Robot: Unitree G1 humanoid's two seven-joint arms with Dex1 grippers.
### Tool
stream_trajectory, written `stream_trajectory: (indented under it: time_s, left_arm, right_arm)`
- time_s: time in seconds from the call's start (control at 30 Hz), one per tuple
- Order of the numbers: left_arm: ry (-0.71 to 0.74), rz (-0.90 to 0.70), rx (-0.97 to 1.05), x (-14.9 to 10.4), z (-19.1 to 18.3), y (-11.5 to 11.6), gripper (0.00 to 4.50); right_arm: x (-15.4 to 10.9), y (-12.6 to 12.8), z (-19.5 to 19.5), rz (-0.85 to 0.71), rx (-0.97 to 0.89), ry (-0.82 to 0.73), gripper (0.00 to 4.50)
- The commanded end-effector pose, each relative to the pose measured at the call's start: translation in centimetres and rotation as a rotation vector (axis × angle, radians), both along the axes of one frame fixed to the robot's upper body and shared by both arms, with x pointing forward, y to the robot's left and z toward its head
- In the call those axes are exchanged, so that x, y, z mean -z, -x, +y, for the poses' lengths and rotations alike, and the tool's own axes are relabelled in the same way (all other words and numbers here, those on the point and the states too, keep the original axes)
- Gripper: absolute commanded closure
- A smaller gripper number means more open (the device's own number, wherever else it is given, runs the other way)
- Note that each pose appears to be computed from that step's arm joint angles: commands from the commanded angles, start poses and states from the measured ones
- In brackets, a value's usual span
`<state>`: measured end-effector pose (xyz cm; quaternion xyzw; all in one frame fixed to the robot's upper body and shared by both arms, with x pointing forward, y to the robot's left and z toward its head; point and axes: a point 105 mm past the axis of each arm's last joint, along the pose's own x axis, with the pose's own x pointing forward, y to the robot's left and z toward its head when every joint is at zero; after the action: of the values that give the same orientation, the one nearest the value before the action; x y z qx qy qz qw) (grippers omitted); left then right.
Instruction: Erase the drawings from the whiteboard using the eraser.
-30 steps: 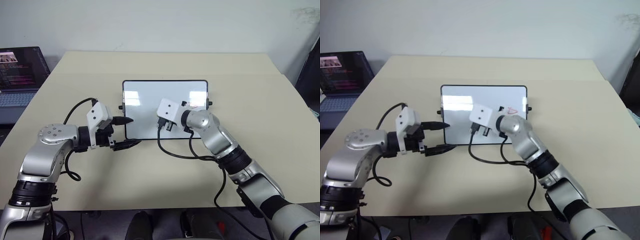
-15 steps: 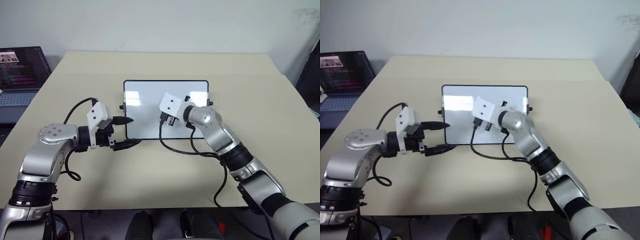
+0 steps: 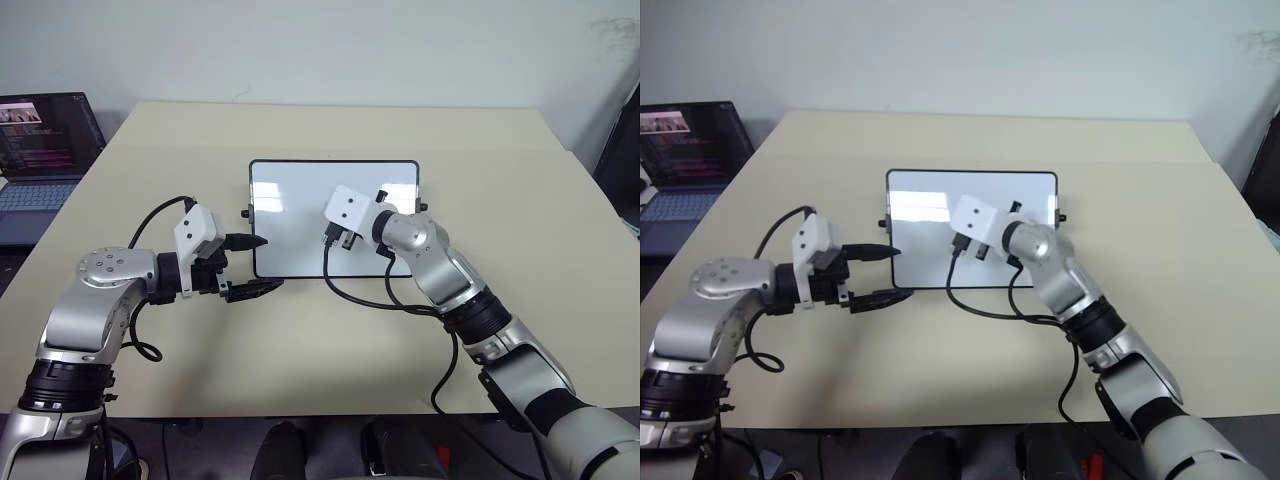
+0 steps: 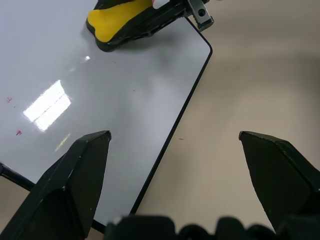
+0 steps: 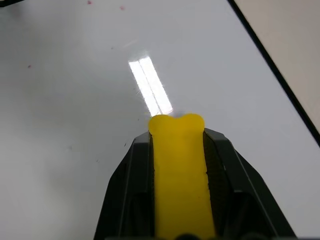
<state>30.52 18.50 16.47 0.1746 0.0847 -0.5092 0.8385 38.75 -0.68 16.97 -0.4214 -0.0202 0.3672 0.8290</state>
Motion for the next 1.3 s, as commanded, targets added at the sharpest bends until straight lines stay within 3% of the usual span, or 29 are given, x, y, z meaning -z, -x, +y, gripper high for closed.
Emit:
stream_trajectory:
  time_s: [0.03, 0.13, 0.27, 0.5, 0.57, 0.7, 0.83, 1.1, 1.3]
  left_arm:
    - [0.001, -0.041, 0.021, -1.1, -0.4, -0.1, 0.00]
    - [0.001, -0.040, 0.026, -1.0, -0.5, -0.1, 0.00]
    - [0.002, -0.036, 0.036, -1.0, -0.6, 0.0, 0.00]
    - [0.004, -0.041, 0.046, -1.0, -0.8, -0.2, 0.00]
    - [0.006, -0.043, 0.050, -1.1, -1.0, -0.2, 0.00]
    - [0.020, -0.067, 0.055, -1.5, -1.5, -0.6, 0.00]
    - [0.028, -0.070, 0.070, -1.4, -1.9, -0.5, 0.00]
    - [0.055, -0.096, 0.140, -1.5, -4.1, -0.3, 0.00]
    - [0.070, -0.115, 0.179, -2.1, -5.5, -0.7, 0.00]
  right_arm:
    - [3.2, 0.8, -1.1, 0.143, 0.009, 0.071, 3.51]
    - [3.1, 0.8, -1.1, 0.130, 0.015, 0.072, 3.51]
    - [0.5, -0.9, -1.7, 0.010, 0.095, 0.012, 3.51]
    - [3.1, 1.2, -1.0, 0.156, -0.002, 0.045, 3.51]
    - [2.6, 1.2, -0.9, 0.139, 0.004, 0.015, 3.51]
    - [-1.2, 1.2, -1.4, 0.073, 0.045, -0.232, 3.51]
    - [-2.4, 3.3, -2.6, 0.108, 0.019, -0.384, 3.51]
    - [0.0, 7.8, -9.0, 0.161, 0.196, -0.444, 3.51]
    - [1.3, 8.5, -9.3, 0.158, 0.246, -0.425, 3.51]
